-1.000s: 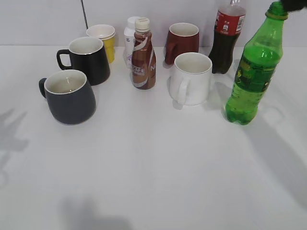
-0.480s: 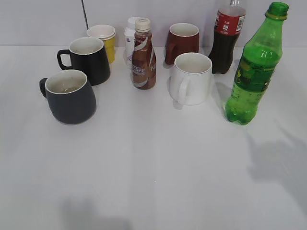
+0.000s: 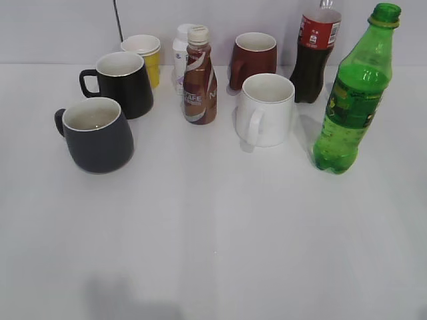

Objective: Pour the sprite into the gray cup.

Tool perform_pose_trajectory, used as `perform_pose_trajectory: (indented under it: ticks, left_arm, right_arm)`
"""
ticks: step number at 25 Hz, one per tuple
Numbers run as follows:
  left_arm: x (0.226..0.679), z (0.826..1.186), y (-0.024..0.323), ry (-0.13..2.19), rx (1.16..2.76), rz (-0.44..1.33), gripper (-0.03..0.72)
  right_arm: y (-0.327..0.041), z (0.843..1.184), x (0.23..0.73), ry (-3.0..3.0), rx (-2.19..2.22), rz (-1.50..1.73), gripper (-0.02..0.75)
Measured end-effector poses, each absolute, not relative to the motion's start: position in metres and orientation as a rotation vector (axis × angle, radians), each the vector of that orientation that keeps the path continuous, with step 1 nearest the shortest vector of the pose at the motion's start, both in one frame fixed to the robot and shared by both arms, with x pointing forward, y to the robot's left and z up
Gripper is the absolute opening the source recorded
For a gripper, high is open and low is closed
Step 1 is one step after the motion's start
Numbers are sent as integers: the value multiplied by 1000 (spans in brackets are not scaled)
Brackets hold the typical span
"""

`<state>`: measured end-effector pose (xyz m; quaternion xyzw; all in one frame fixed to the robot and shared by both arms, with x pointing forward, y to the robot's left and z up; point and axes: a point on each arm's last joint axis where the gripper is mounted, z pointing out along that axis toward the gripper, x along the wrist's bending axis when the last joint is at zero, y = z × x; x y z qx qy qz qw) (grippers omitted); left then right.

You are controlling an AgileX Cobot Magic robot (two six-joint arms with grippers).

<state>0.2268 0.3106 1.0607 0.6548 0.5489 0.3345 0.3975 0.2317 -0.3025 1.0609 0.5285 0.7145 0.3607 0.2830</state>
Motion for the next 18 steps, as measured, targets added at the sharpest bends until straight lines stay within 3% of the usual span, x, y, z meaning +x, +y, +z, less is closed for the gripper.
perform_pose_trajectory:
  ticks: [18]
  left_arm:
    - [232, 1057, 309, 1370, 1640, 862, 423]
  right_arm:
    - [-299, 1054, 237, 1821, 1313, 1089, 596]
